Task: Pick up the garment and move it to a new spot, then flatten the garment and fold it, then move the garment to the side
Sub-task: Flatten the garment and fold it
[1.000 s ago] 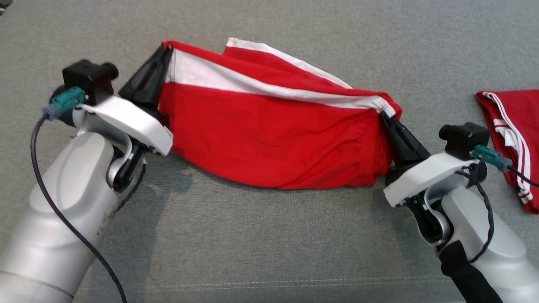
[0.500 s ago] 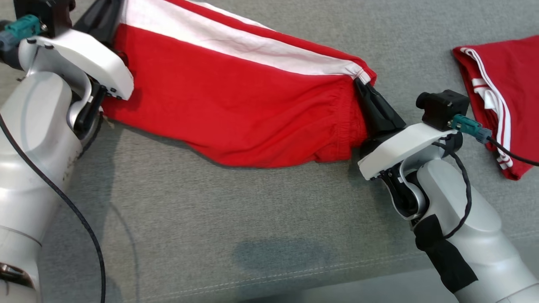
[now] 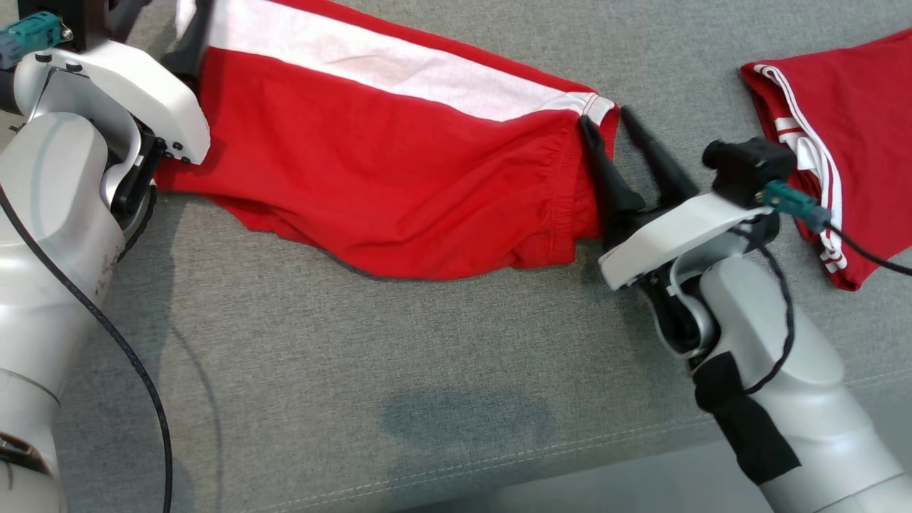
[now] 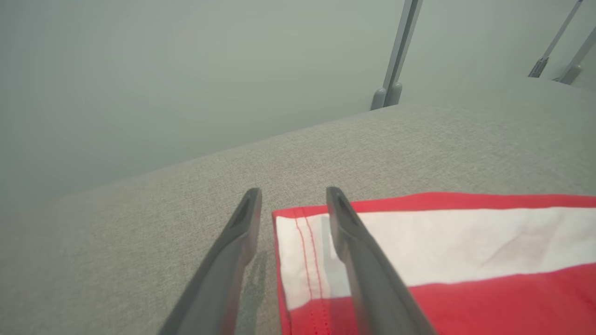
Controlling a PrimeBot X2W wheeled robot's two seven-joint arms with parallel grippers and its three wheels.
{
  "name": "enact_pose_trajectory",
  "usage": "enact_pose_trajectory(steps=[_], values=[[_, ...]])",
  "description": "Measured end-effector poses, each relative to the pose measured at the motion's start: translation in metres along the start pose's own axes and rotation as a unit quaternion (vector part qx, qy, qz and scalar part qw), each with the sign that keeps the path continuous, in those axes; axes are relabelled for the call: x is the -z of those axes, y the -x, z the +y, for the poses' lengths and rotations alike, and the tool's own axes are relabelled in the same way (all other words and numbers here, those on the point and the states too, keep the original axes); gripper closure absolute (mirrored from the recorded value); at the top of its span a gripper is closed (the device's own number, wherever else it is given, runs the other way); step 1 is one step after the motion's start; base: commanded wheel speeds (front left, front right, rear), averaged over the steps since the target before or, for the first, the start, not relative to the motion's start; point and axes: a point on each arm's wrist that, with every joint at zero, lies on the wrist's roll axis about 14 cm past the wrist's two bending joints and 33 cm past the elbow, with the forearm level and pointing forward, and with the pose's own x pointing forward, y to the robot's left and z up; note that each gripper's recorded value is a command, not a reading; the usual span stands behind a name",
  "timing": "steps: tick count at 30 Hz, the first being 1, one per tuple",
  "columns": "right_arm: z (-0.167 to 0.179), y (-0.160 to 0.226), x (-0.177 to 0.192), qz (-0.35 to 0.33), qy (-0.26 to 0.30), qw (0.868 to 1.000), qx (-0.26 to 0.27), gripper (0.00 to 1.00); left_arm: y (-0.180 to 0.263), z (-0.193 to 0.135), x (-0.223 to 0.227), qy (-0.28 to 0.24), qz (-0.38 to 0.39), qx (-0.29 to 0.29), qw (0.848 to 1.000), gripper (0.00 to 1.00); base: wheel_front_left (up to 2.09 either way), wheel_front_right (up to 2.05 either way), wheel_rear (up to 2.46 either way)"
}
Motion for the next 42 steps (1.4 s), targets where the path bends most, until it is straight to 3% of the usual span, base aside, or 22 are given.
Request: enact_pose_trajectory(steps=[7,13,20,29,30,31,32,42], values=[[-0.031,0.012,-0.058,-0.088,0.039,0.994,0.052,0.00,0.017,0.011,-0.033,0.013,-0.041,-0.029,0.999,0.00,0.00,0.00,0.00],[-0.067,0.053,-0.089,-0.137,0.093,0.979,0.122,0.00,0.056,0.002,0.007,0.064,-0.006,-0.056,0.996,0.00,0.00,0.00,0.00],[-0.071,0.077,-0.089,-0.142,0.103,0.974,0.140,0.00,0.077,-0.010,0.045,0.103,0.039,-0.072,0.991,0.00,0.00,0.00,0.00],[-0.076,0.085,-0.093,-0.147,0.104,0.972,0.150,0.00,0.076,-0.015,0.072,0.113,0.091,-0.076,0.986,0.00,0.00,0.00,0.00],[-0.076,0.086,-0.094,-0.148,0.104,0.972,0.150,0.00,0.076,-0.016,0.072,0.114,0.093,-0.075,0.986,0.35,0.00,0.00,0.00],[-0.076,0.086,-0.094,-0.148,0.104,0.972,0.150,0.00,0.076,-0.016,0.072,0.114,0.093,-0.075,0.986,0.91,0.00,0.00,0.00],[-0.074,0.086,-0.096,-0.151,0.104,0.972,0.148,0.00,0.077,-0.019,0.072,0.114,0.094,-0.074,0.986,1.00,0.00,0.00,0.00],[-0.058,0.083,-0.107,-0.169,0.096,0.973,0.128,0.00,0.097,-0.031,0.070,0.133,0.087,-0.079,0.984,1.00,0.00,0.00,0.00]])
